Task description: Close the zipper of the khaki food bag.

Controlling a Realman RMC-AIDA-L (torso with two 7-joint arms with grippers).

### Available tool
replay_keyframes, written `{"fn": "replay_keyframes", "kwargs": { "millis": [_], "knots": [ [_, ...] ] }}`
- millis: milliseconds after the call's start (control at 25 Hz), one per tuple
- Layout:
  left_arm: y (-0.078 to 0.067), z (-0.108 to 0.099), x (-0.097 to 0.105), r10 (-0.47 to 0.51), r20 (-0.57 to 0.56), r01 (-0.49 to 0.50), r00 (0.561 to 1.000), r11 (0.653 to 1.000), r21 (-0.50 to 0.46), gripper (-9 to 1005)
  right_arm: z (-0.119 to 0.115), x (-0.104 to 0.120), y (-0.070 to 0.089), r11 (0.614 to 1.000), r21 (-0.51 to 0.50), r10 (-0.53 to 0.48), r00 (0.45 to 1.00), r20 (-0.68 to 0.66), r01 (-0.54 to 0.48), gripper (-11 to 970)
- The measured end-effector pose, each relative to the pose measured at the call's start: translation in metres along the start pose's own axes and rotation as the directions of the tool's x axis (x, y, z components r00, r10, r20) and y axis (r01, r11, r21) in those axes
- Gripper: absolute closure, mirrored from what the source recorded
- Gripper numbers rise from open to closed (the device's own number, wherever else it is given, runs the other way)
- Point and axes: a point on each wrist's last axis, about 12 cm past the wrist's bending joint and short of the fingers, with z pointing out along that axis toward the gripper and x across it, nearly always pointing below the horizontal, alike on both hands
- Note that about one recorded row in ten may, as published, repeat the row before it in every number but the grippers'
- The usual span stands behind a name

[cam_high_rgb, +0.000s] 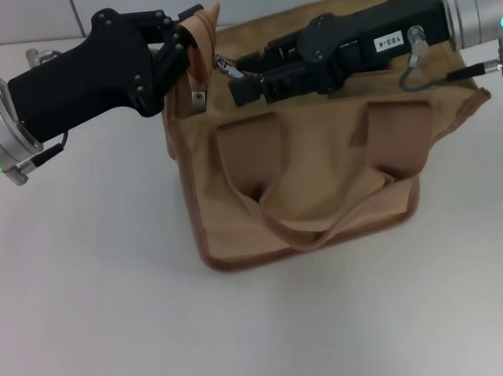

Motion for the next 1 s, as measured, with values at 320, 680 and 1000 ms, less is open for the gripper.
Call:
{"fn": "replay_keyframes", "kwargs": {
  "millis": [320,680,1000],
  "knots": [
    [0.000,0.001,0.000,-0.002,-0.001,0.002,1.000,1.000,0.003,976,0.003,-0.005,0.001,1.000,0.012,-0.025,1.000,-0.008,0.025,594],
    [-0.001,0.001,0.000,0.000,-0.001,0.000,1.000,1.000,0.007,977,0.002,-0.007,0.004,0.998,0.030,-0.063,0.998,-0.018,0.063,737],
    [0.000,0.001,0.000,0.000,-0.002,0.000,1.000,1.000,0.006,976,-0.003,-0.002,0.012,0.994,0.044,-0.102,0.994,-0.036,0.103,742]
  ]
}}
